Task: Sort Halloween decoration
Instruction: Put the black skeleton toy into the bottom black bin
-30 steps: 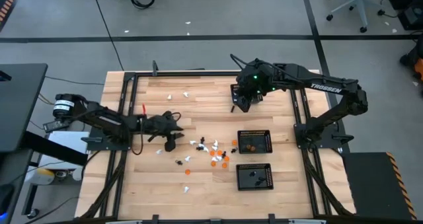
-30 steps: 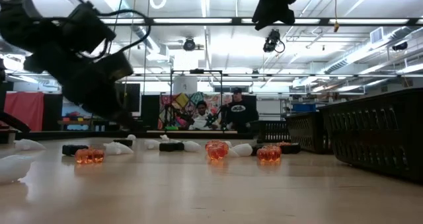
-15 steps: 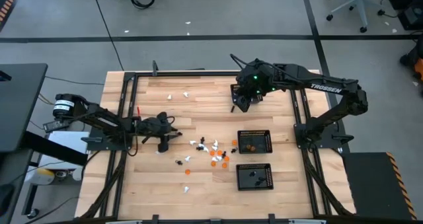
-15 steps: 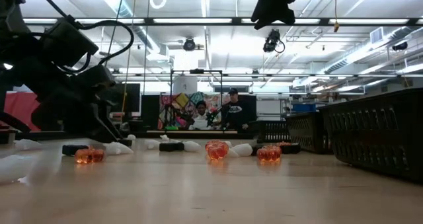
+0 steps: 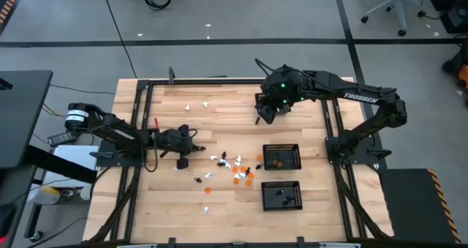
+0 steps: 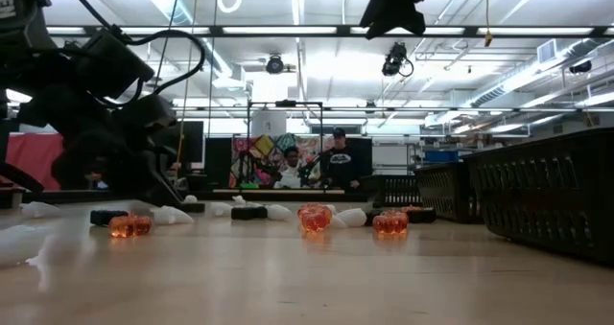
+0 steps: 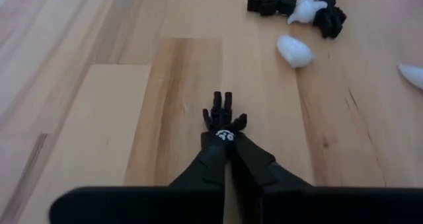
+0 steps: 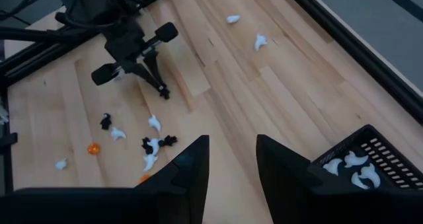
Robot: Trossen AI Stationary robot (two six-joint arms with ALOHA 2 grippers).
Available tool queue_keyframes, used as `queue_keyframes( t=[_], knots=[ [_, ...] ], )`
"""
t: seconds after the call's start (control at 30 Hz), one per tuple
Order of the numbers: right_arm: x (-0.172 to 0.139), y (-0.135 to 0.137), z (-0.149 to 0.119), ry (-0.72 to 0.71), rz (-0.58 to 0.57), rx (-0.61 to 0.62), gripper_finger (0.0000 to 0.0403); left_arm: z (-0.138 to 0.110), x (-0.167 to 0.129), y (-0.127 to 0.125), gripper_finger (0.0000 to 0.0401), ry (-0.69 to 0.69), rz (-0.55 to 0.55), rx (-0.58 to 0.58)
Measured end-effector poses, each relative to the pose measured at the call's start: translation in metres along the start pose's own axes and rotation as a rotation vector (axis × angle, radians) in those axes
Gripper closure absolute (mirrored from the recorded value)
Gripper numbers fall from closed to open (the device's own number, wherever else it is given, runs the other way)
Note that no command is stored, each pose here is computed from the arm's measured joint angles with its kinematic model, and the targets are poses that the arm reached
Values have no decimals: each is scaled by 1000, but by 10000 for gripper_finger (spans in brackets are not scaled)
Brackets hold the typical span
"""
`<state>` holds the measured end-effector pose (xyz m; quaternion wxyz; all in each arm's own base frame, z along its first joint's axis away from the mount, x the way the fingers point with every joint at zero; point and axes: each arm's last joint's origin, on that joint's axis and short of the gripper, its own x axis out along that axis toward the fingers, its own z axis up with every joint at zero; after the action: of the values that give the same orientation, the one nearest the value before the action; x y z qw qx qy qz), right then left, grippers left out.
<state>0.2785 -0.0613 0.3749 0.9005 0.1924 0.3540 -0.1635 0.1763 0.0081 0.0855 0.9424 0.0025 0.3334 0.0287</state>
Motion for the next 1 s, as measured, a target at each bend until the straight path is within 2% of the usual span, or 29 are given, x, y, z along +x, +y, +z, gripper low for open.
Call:
queue_keyframes(
  t=[0.4,0.63,0.77,1.0],
  knots=[
    [0,6,-4,22,13,-13,273,5,1,0,400,-42,-1,-39],
    [0,6,-4,21,9,-13,273,7,1,0,391,-68,-6,-121],
    [0,6,-4,21,9,-14,273,14,-1,-1,398,-123,-46,-131],
    [0,6,-4,21,9,-25,273,26,-8,-1,400,-230,-55,-140]
  ],
)
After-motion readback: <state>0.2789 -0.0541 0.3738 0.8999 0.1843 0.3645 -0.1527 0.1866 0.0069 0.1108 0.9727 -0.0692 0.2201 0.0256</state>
